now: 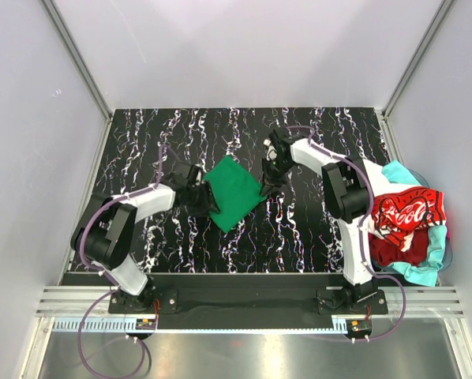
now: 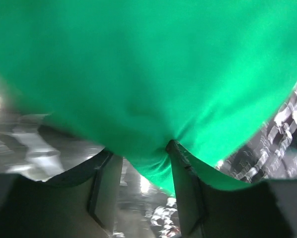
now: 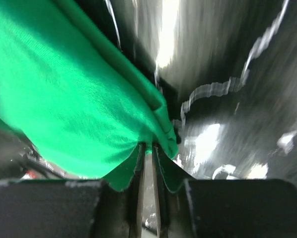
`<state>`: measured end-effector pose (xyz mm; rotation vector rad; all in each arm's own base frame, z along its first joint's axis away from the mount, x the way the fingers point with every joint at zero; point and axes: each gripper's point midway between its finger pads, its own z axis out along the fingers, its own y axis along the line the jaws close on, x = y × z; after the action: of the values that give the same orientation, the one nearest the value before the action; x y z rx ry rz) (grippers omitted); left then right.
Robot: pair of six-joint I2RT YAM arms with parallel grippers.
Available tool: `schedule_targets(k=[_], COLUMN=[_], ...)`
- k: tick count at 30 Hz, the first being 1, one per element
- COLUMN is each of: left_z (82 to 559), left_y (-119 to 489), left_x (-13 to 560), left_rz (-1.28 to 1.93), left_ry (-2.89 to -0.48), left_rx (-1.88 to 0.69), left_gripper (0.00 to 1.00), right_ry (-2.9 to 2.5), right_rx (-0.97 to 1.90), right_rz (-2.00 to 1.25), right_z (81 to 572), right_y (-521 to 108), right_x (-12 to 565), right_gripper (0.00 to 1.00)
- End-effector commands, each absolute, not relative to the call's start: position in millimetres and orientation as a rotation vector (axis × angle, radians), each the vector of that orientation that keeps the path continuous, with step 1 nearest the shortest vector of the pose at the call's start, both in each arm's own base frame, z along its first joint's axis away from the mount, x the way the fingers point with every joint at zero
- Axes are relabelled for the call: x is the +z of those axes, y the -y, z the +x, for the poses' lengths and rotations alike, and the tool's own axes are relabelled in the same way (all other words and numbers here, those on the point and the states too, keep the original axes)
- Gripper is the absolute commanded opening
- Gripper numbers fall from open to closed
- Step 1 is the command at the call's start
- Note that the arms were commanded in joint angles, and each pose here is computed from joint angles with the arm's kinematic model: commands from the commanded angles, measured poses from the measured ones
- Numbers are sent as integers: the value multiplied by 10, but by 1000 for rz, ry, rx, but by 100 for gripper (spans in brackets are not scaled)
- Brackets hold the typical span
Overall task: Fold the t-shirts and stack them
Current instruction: Fold the tshirt
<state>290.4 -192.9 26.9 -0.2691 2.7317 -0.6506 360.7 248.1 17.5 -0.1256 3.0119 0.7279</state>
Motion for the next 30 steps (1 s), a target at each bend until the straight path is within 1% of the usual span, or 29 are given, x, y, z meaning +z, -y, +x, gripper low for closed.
schedule_targets(k=[1,2,4,5,6,7,8,9,11,13,14,16,17,18,19,21,22,24,25,26,27,28,29,30], left_z=[2737,2642,2501,2338,2290,2267,2248,2248,2275,2255,2255,2202,2270,2289,2330,2485,2608,2704,2766,2842,2909,2977,3024,3053], left_y=[2500,2705,2946,3111,3160,3193,3187,3156,3081,3029,2992,2881,2800,2738,2671,2522,2462,2495,2500,2475,2475,2413,2352,2319], left_x=[356,399,445,479,505,548,583,683,787,1019,1104,1286,1345,1373,1415,1424,1434,1367,1361,1276,1289,1263,1178,1152], left_rz=[-216,-203,-171,-153,-146,-133,-122,-113,-66,-26,8,18,6,-10,-34,-112,-150,-152,-146,-152,-144,-155,-149,-149], left_ry=[-2712,-2709,-2701,-2728,-2733,-2726,-2726,-2724,-2712,-2699,-2685,-2671,-2644,-2634,-2617,-2582,-2556,-2572,-2563,-2578,-2567,-2570,-2585,-2587], left_rx=[-924,-986,-1093,-1153,-1170,-1185,-1185,-1174,-1153,-1145,-1136,-1112,-1074,-1056,-1046,-1049,-1061,-1115,-1122,-1098,-1097,-1074,-1029,-1020], left_gripper=[45,45,44,45,46,48,51,56,59,62,63,65,65,65,61,59,56,52,52,53,55,57,63,64], right_ry=[-2976,-2934,-2917,-2874,-2862,-2875,-2842,-2835,-2817,-2813,-2814,-2820,-2815,-2812,-2813,-2798,-2807,-2772,-2792,-2790,-2769,-2796,-2803,-2783], right_rx=[497,504,464,451,437,423,428,419,421,430,433,438,444,452,455,478,502,561,569,584,612,603,601,658], right_rz=[-176,-183,-194,-219,-220,-213,-219,-222,-225,-210,-191,-176,-168,-164,-156,-153,-155,-154,-145,-144,-155,-145,-133,-130], right_z=[3994,4151,4307,4452,4521,4547,4653,4666,4683,4627,4601,4480,4442,4415,4359,4305,4240,4175,4089,4045,4002,3921,3890,3875], right_y=[-2262,-2294,-2229,-2235,-2214,-2164,-2180,-2164,-2157,-2133,-2120,-2079,-2079,-2057,-2021,-1990,-2001,-2038,-2026,-2036,-2045,-1994,-1956,-1979], right_x=[-122,-43,-120,-37,-21,-50,61,130,263,445,509,664,718,763,850,1008,1012,1189,1155,1177,1264,1179,1150,1188], right_gripper=[18,18,18,18,18,20,22,27,31,36,42,50,58,59,59,60,61,62,63,64,69,71,72,72])
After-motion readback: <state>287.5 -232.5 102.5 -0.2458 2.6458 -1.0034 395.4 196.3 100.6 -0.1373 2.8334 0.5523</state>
